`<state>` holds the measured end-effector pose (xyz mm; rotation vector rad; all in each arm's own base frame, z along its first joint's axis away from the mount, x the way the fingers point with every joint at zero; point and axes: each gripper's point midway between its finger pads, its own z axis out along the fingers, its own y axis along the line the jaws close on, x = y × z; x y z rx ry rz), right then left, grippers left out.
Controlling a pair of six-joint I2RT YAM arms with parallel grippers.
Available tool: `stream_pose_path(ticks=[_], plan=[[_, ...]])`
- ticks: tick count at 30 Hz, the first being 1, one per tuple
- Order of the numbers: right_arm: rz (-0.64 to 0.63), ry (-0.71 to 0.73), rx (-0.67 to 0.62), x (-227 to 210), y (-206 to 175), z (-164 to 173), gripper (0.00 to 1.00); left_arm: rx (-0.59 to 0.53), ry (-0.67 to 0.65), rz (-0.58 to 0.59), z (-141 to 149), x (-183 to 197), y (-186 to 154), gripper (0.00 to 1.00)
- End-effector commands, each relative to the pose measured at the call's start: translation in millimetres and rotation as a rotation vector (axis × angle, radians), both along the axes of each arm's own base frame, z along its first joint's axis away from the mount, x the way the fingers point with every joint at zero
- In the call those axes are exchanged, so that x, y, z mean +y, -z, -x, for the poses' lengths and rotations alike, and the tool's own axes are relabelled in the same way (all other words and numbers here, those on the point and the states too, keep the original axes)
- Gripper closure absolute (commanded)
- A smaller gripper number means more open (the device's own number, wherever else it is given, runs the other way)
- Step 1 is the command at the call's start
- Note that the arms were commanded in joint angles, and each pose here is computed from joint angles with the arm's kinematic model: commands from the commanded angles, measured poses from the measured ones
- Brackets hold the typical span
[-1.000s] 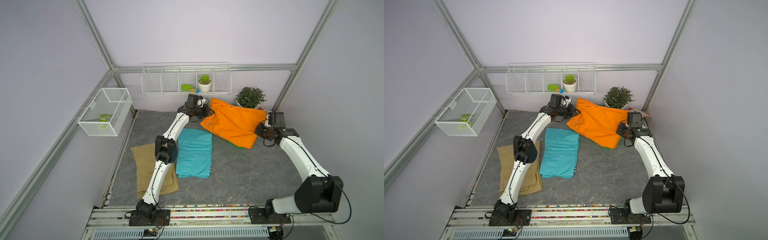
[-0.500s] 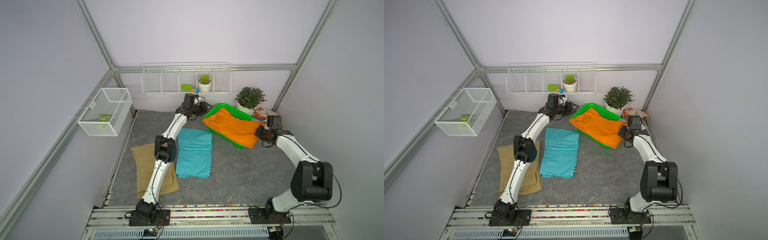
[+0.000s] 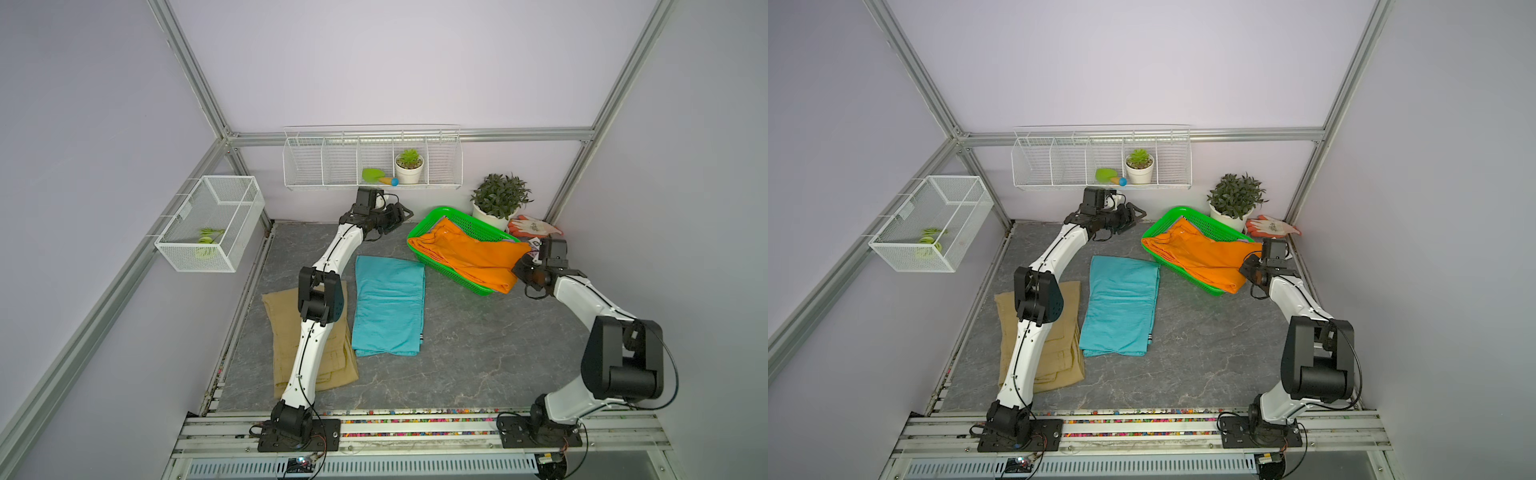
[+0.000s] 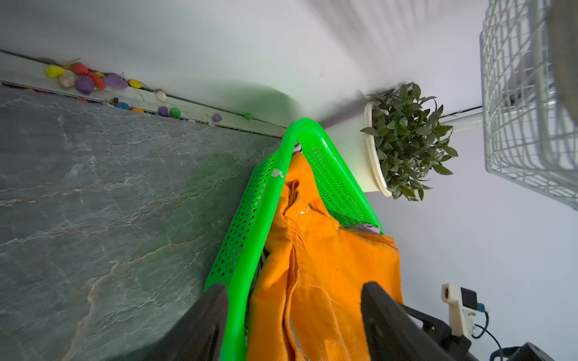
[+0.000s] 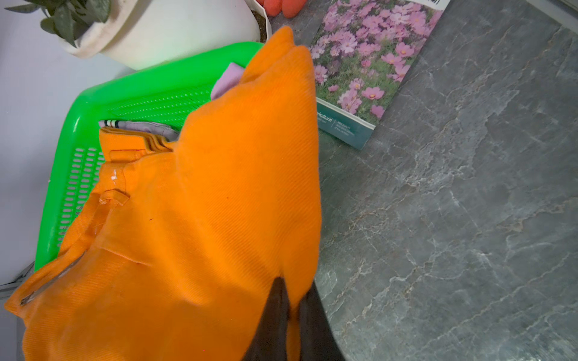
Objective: Put the folded long pants in the basket
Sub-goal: Place the long pant in the basket, then move the basket to the center of the board.
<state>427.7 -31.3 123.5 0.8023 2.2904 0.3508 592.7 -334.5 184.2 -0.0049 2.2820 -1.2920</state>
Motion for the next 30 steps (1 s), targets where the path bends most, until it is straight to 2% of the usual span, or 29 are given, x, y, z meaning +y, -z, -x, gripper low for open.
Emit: stream_pose_path(ticks=[1, 9, 13, 17, 20, 24, 25, 30], plan=[[0.012, 0.005, 0.137, -7, 25, 31, 1.00, 0.025, 0.000, 0.009, -5, -1, 13, 0.28], [-0.006, -0.029, 0.137, -1, 21, 30, 1.00, 0.090, -0.008, -0.055, -1, -10, 63, 0.30], [0.005, -0.036, 0.146, -2, 23, 31, 1.00, 0.113, 0.032, -0.046, 9, -25, 75, 0.38], [0.021, -0.037, 0.158, -5, 23, 32, 1.00, 0.116, 0.091, -0.027, 24, -45, 73, 0.55], [0.040, -0.031, 0.164, -10, 18, 32, 1.00, 0.121, 0.119, -0.034, 37, -55, 67, 0.76], [0.068, 0.008, 0.189, -27, 13, 38, 1.00, 0.084, 0.145, -0.053, 58, -70, 49, 0.97], [0.080, 0.019, 0.200, -32, 12, 41, 1.00, 0.084, 0.158, -0.055, 66, -75, 44, 1.00], [0.084, 0.068, 0.249, -53, 16, 56, 1.00, 0.135, 0.253, -0.109, 124, -103, 36, 1.00]])
